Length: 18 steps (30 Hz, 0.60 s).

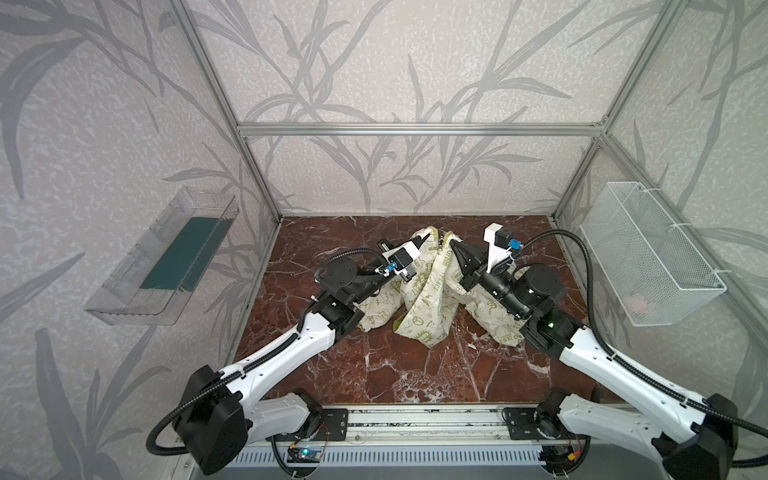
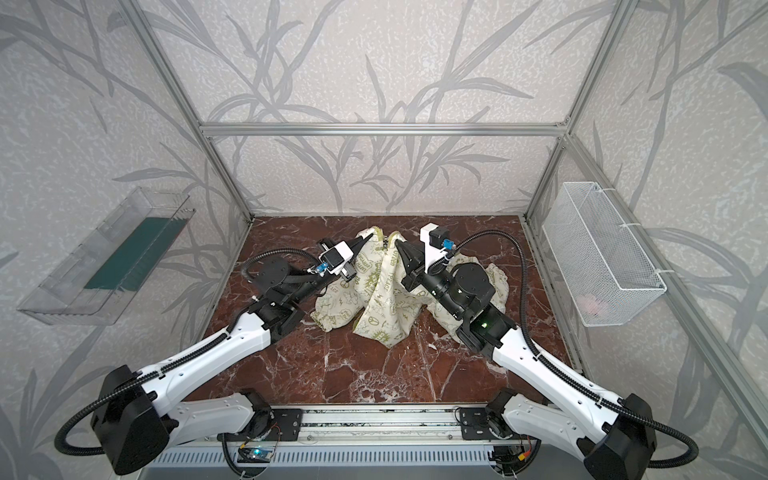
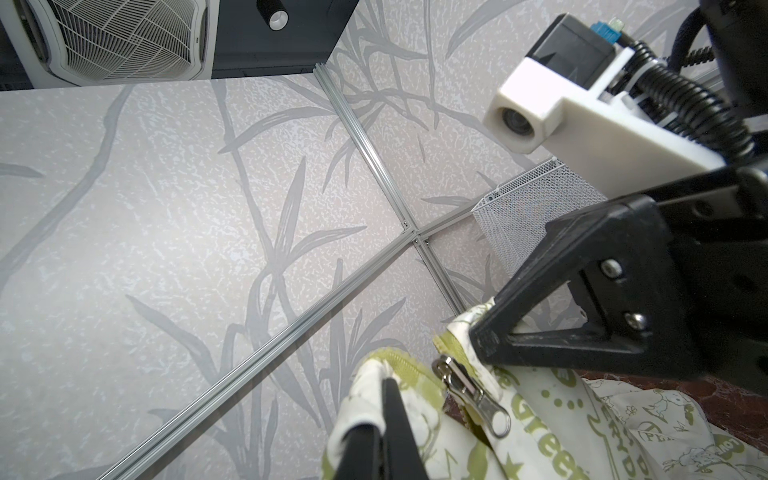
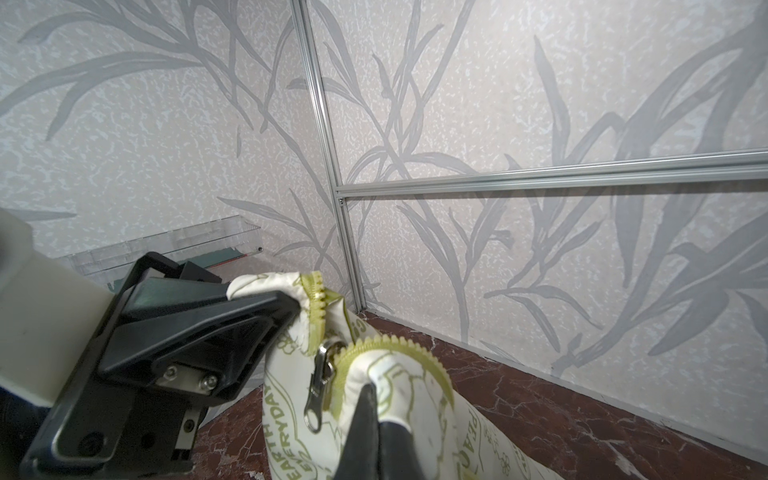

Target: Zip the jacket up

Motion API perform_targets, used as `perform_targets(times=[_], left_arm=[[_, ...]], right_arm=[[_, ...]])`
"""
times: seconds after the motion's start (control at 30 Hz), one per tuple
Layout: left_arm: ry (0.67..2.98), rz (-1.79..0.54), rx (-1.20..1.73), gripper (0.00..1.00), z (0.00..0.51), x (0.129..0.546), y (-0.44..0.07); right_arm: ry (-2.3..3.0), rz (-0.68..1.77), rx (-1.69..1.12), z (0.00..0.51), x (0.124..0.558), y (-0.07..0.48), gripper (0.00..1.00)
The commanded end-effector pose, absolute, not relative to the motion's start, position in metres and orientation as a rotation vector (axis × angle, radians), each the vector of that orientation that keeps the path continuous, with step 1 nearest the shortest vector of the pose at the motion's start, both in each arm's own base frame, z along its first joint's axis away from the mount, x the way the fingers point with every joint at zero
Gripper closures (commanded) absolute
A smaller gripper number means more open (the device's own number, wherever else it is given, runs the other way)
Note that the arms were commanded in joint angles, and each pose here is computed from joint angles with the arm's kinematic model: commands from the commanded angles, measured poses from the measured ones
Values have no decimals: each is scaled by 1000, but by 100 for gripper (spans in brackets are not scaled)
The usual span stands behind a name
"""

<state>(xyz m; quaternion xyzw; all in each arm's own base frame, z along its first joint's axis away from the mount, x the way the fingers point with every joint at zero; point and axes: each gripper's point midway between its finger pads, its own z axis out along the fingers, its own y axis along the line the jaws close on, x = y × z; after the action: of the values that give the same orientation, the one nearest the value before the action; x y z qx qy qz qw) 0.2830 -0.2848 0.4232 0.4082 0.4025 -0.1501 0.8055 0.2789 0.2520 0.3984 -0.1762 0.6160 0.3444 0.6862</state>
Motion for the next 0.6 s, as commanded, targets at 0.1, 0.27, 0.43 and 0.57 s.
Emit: perform_targets(times=[0.1, 0.27, 0.43, 0.57], left_arm=[[774, -289, 848, 100, 447, 272, -279], [776, -291, 854, 100, 445, 271, -281], [781, -288, 858, 100, 443, 271, -281], [779, -287, 866, 100, 441, 270, -282]], right_arm=[[1336, 774, -396, 411, 276, 252, 100], [1330, 769, -384, 413, 276, 250, 100], [1313, 774, -372, 417, 276, 249, 100], [1308, 776, -367, 419, 276, 248, 100]])
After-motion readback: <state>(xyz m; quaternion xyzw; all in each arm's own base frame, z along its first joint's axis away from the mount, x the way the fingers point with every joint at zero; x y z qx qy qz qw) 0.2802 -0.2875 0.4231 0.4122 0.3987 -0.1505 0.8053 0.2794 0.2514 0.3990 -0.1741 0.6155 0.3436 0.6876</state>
